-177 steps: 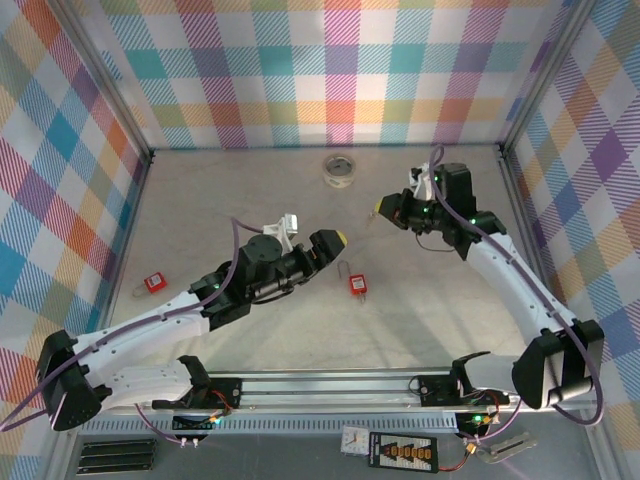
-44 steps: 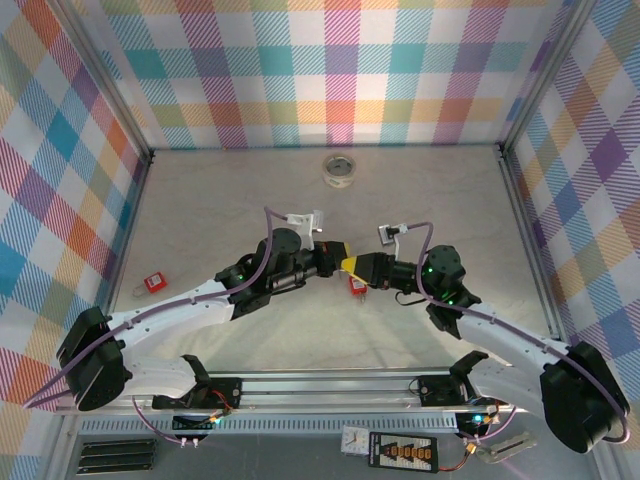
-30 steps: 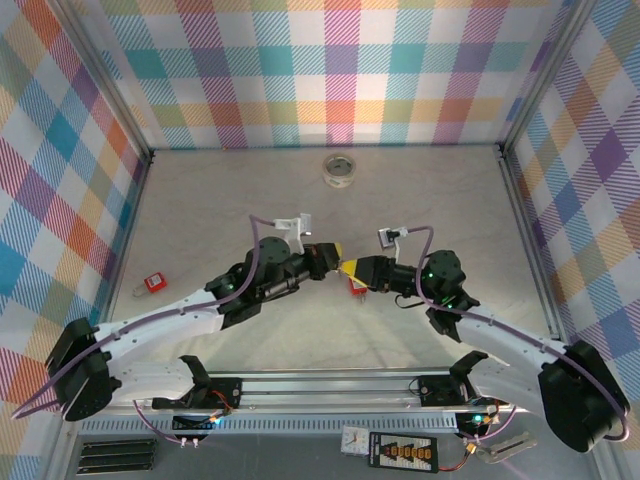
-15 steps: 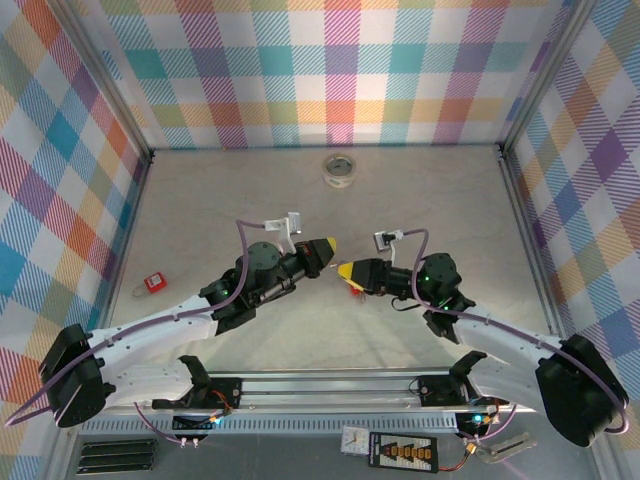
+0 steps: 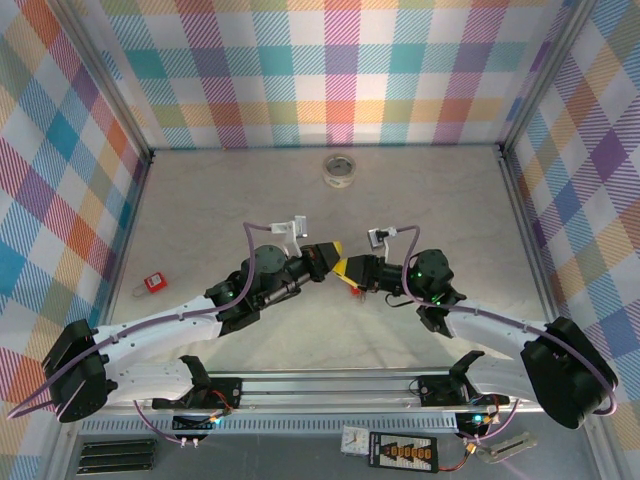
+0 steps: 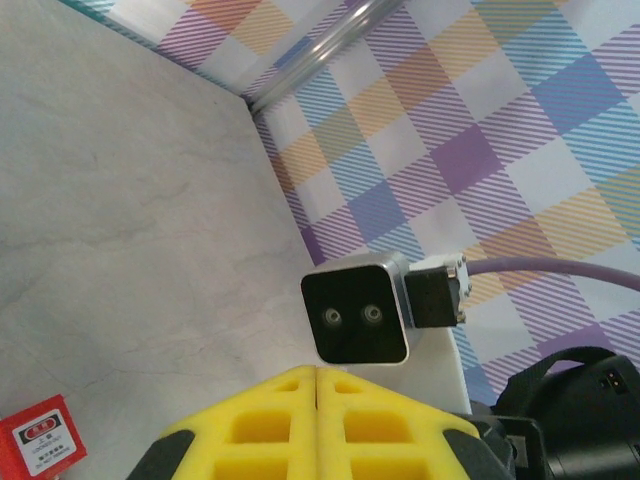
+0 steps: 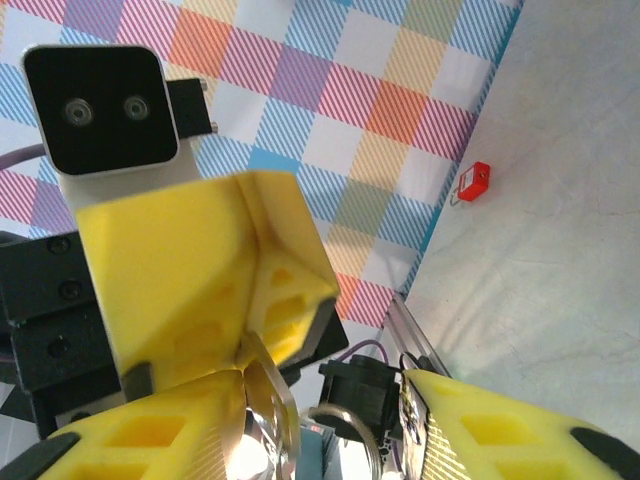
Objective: Unlock with the key
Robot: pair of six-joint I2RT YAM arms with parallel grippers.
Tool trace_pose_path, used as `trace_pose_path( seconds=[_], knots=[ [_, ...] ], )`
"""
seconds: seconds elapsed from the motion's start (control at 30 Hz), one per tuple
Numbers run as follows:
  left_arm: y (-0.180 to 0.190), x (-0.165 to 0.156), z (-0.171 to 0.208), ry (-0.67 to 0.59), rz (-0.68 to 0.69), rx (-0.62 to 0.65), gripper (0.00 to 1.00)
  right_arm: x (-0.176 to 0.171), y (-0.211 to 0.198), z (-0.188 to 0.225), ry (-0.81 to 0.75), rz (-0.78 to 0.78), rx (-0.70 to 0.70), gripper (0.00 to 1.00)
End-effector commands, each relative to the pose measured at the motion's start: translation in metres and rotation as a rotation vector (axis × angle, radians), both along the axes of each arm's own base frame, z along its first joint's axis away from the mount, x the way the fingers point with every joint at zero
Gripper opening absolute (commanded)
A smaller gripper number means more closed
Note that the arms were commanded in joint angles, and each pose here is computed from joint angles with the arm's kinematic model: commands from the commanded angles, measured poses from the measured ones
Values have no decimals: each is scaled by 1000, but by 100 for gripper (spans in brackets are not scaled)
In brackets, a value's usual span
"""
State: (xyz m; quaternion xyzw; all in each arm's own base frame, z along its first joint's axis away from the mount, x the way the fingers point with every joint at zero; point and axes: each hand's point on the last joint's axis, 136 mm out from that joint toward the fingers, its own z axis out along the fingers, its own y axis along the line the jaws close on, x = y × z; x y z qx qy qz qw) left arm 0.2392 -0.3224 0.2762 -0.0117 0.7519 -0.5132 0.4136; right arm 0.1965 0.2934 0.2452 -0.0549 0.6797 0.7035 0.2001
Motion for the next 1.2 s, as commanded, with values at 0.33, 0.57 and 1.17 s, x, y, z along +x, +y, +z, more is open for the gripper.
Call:
trace_pose_path(
  seconds=[0.33, 0.57, 1.17],
  knots=[
    [4, -4, -3, -3, 11, -34, 0, 4, 5, 23, -68, 3, 51, 35],
    [4, -4, -3, -4, 12, -32, 0, 4, 5, 20, -55, 6, 50, 26],
    [7, 0, -5, -7, 39, -57, 0, 1, 5, 22, -30, 26, 79, 3]
  ],
)
